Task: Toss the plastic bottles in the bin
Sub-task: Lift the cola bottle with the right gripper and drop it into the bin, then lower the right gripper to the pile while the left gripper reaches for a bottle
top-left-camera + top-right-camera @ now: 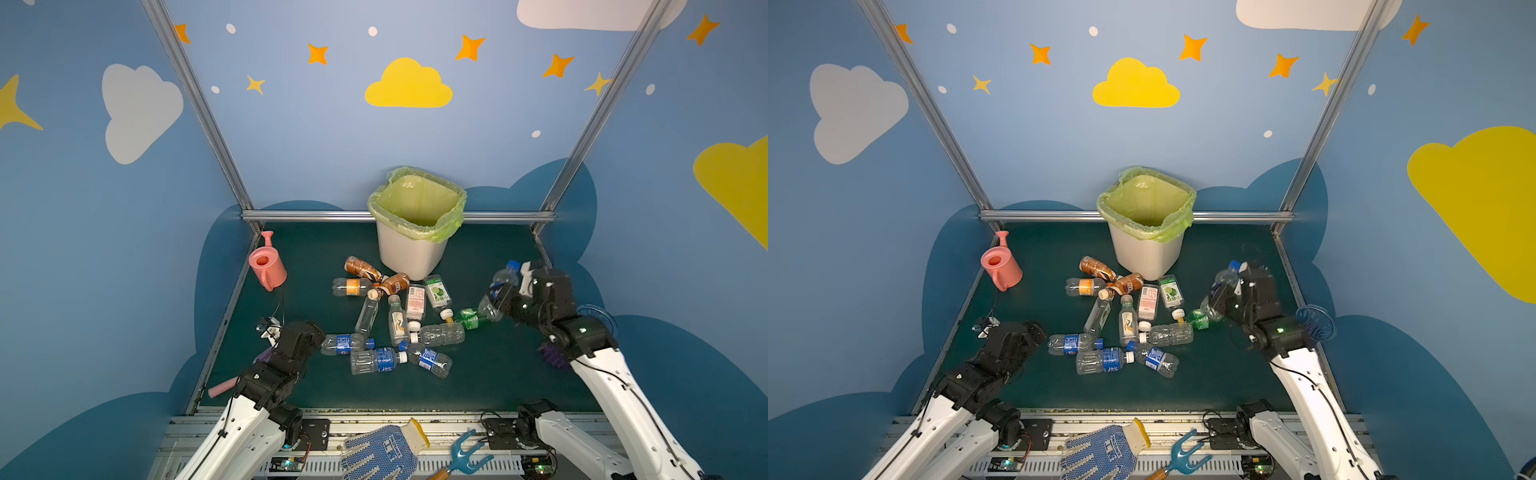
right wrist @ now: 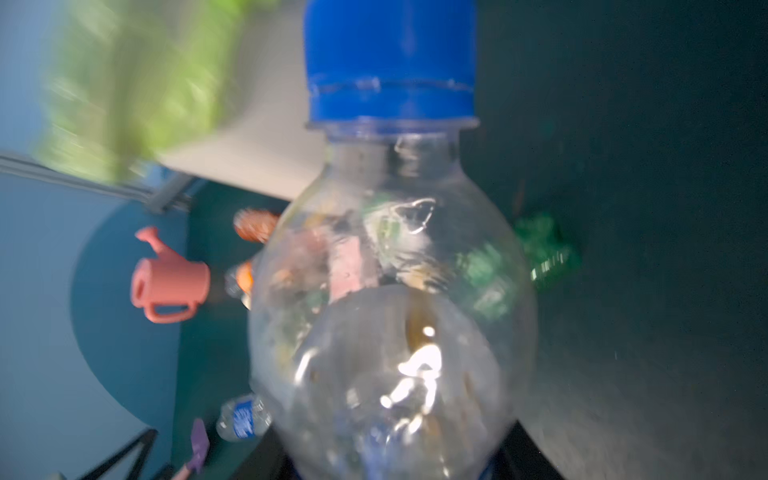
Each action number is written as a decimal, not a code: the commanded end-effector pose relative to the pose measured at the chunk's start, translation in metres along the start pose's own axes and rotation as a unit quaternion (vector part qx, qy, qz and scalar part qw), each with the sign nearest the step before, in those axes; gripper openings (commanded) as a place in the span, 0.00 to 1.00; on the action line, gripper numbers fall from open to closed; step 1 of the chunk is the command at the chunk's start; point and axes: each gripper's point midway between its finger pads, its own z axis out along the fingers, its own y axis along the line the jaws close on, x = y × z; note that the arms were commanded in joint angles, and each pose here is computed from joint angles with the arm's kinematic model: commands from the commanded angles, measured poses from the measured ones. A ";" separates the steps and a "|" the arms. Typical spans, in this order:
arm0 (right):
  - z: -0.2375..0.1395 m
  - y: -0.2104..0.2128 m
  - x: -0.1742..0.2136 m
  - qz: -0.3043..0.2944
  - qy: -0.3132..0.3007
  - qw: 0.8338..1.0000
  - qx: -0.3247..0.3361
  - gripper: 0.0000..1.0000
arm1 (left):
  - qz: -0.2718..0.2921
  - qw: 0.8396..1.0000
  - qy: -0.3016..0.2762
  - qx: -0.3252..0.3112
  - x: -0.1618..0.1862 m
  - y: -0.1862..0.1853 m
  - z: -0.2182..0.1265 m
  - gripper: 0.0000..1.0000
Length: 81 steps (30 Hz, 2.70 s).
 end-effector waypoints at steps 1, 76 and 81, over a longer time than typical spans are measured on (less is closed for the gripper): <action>-0.048 0.035 -0.078 -0.078 -0.106 0.991 -0.017 0.48 | 0.008 1.000 -0.020 -0.005 -0.008 0.002 -0.001 1.00; 0.042 -0.109 0.034 0.050 0.027 0.995 0.078 0.98 | -0.074 0.987 0.136 -0.032 0.092 -0.046 0.047 0.97; 0.041 -0.116 0.036 0.056 0.027 0.995 0.083 0.98 | -0.087 0.988 0.127 -0.029 0.091 -0.045 0.053 0.93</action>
